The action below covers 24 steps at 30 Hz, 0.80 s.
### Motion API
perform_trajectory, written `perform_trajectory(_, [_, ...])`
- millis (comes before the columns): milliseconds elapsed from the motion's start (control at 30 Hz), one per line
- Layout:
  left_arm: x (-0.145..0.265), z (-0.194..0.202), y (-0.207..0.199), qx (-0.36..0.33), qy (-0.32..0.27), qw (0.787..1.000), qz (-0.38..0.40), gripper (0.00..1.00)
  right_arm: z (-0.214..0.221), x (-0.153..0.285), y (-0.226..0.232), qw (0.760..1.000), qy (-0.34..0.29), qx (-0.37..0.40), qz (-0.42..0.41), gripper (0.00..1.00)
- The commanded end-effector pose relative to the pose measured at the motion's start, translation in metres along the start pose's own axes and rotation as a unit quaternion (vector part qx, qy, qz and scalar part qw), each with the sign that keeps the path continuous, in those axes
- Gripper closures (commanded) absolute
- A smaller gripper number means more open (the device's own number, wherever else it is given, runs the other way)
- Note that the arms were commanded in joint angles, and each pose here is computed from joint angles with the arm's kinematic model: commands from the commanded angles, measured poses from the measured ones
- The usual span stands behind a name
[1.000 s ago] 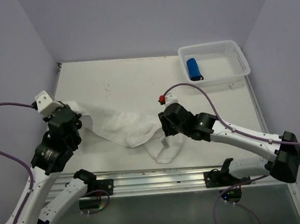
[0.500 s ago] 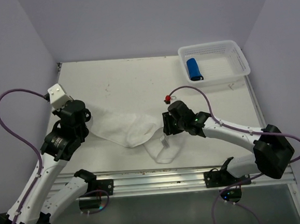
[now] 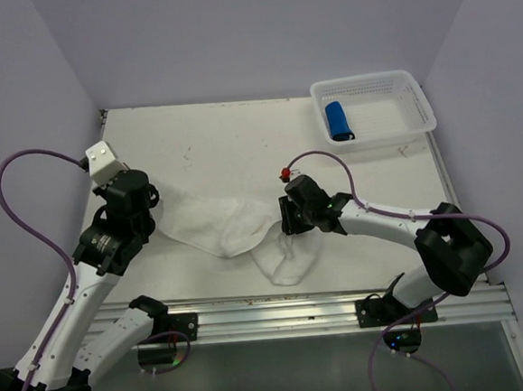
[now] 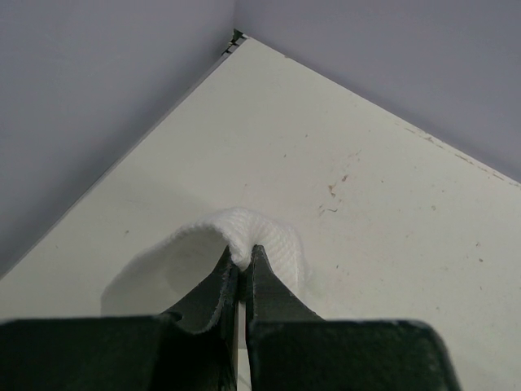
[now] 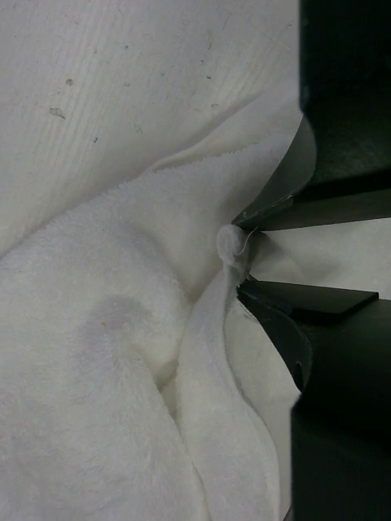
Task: Roll the towels
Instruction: Flatten the towel
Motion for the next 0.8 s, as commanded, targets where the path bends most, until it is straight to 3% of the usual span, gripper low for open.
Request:
perform_trajectory(0, [0.000,-0.021,-0.014,0.033,-0.023,0.999,0.018,1.00,-0.033,0.001,0.011,0.998,-0.051,0.005,-0.026,0.66])
perform_trajectory(200, [-0.003,-0.021,-0.018,0.031,-0.019,0.999,0.020,1.00,-0.042,0.009,0.008,0.998,-0.064,0.008,-0.020,1.00])
perform_trajectory(367, [-0.008,-0.022,-0.032,0.034,-0.006,0.999,0.036,1.00,-0.055,0.048,-0.007,0.996,-0.079,0.010,0.028,1.00])
perform_trajectory(400, [-0.018,-0.019,-0.050,0.041,0.026,0.997,0.058,1.00,-0.079,0.084,-0.024,0.989,-0.117,0.002,0.086,1.00])
perform_trajectory(433, [-0.016,-0.027,-0.053,0.048,0.020,0.997,0.064,1.00,-0.072,0.084,-0.026,0.991,-0.102,0.005,0.090,1.00])
perform_trajectory(533, [-0.031,-0.040,-0.073,0.082,0.056,0.990,0.102,1.00,-0.090,0.129,-0.051,0.976,-0.140,-0.004,0.168,1.00])
perform_trajectory(633, [-0.051,-0.065,-0.081,0.123,0.080,0.980,0.131,1.00,-0.107,0.173,-0.073,0.957,-0.182,-0.013,0.224,1.00])
perform_trajectory(767, [-0.087,-0.088,-0.059,0.190,0.123,0.963,0.149,1.00,-0.113,0.215,-0.104,0.940,-0.216,-0.041,0.261,1.00])
Point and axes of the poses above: each gripper's point midway between its finger pads, its own x axis back along the fingers, its own y axis along the line the jaws close on, z = x × y, the point moved 2 cm from there along x, back along the fingers, and after that the axes turned 13 degrees about x, right-handed, at the moved point
